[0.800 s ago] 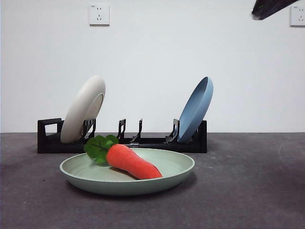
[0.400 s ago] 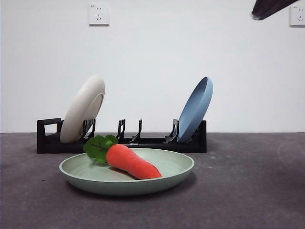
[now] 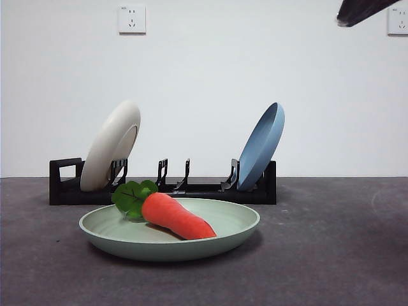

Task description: Take the green plate from the plate rack,put the plate on the table,take the carrot from the table,put the carrot in the plate

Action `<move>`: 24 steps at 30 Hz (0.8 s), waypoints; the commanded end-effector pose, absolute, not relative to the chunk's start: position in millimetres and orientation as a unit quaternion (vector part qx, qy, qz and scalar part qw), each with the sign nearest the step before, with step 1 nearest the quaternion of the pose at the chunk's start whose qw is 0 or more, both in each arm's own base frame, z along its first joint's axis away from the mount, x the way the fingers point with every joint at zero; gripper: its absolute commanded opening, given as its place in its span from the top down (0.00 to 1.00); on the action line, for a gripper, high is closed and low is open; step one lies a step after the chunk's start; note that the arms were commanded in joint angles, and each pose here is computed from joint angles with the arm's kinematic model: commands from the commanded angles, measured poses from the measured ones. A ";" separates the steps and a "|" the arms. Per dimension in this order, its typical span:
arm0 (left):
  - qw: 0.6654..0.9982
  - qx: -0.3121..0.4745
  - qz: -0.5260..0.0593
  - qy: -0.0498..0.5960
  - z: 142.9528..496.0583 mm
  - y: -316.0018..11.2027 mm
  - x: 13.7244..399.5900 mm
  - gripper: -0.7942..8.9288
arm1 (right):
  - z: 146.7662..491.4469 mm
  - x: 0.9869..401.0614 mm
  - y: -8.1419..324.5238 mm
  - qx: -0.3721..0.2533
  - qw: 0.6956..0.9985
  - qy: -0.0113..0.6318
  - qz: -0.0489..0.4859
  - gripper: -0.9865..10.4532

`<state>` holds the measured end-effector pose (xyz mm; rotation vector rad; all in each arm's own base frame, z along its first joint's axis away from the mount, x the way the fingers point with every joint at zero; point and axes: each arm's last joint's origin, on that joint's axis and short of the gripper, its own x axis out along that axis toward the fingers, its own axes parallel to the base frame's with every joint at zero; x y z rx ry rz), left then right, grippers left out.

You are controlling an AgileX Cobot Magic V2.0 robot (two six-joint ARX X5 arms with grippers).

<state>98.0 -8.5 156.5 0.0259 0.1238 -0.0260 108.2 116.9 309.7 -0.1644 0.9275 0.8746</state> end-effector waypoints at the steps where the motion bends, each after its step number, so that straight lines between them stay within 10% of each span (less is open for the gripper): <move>1: 0.996 0.002 -0.011 0.089 147.6 -8.1 96.9 0.92 | 308.8 108.1 117.2 -0.079 0.801 0.430 0.410 0.91; 24: 0.996 -0.008 -0.028 0.089 147.5 -9.0 95.6 0.92 | 308.8 108.1 117.1 -0.079 0.801 0.430 0.410 0.91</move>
